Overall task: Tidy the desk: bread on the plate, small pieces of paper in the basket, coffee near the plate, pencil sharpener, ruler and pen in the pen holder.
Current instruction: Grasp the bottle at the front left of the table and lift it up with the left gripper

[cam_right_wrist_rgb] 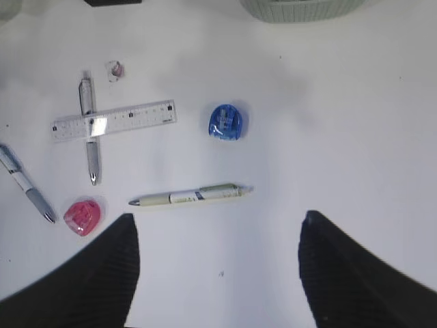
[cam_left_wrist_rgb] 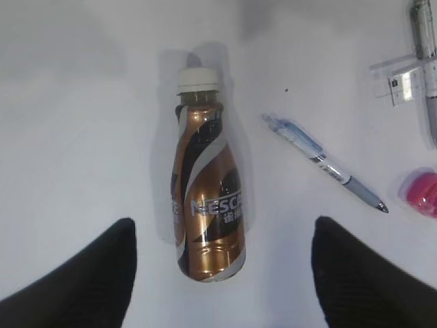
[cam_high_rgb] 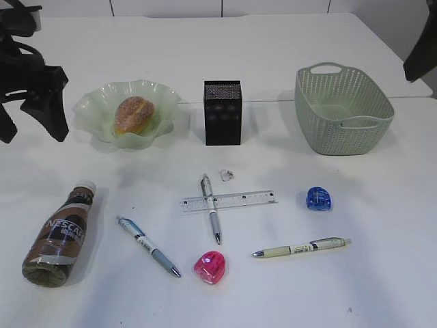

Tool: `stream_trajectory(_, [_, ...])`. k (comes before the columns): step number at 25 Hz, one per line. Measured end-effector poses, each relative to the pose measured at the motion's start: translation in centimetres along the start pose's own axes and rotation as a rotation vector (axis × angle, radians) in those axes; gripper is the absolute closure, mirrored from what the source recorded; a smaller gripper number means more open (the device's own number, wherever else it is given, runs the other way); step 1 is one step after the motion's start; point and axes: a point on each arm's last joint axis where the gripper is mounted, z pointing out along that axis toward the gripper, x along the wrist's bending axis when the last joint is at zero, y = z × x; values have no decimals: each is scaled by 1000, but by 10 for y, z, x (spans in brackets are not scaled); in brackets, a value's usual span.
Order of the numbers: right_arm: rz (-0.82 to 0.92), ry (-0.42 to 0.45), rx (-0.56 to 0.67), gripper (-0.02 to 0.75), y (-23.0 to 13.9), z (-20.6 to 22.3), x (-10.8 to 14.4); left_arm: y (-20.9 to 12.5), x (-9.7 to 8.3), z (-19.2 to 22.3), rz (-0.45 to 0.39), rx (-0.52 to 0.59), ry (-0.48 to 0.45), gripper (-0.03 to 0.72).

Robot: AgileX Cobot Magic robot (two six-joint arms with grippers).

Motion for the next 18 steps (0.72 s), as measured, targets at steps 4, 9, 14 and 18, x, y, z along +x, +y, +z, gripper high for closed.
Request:
stream_trajectory(4, [10,-1,44,174,-24,4,-3,1,-5,10,15,25,8,78])
stream_trajectory(9, [19,-4,85,174,-46,8,-6,6,-5,29,16,69,38,73])
stream_trajectory(14, [20,5,79,174,-54,4,-6,11,-4,54,13,129,53,73])
stream_trajectory(18, [20,13,64,174,-56,-1,-4,14,-2,76,12,178,68,74])
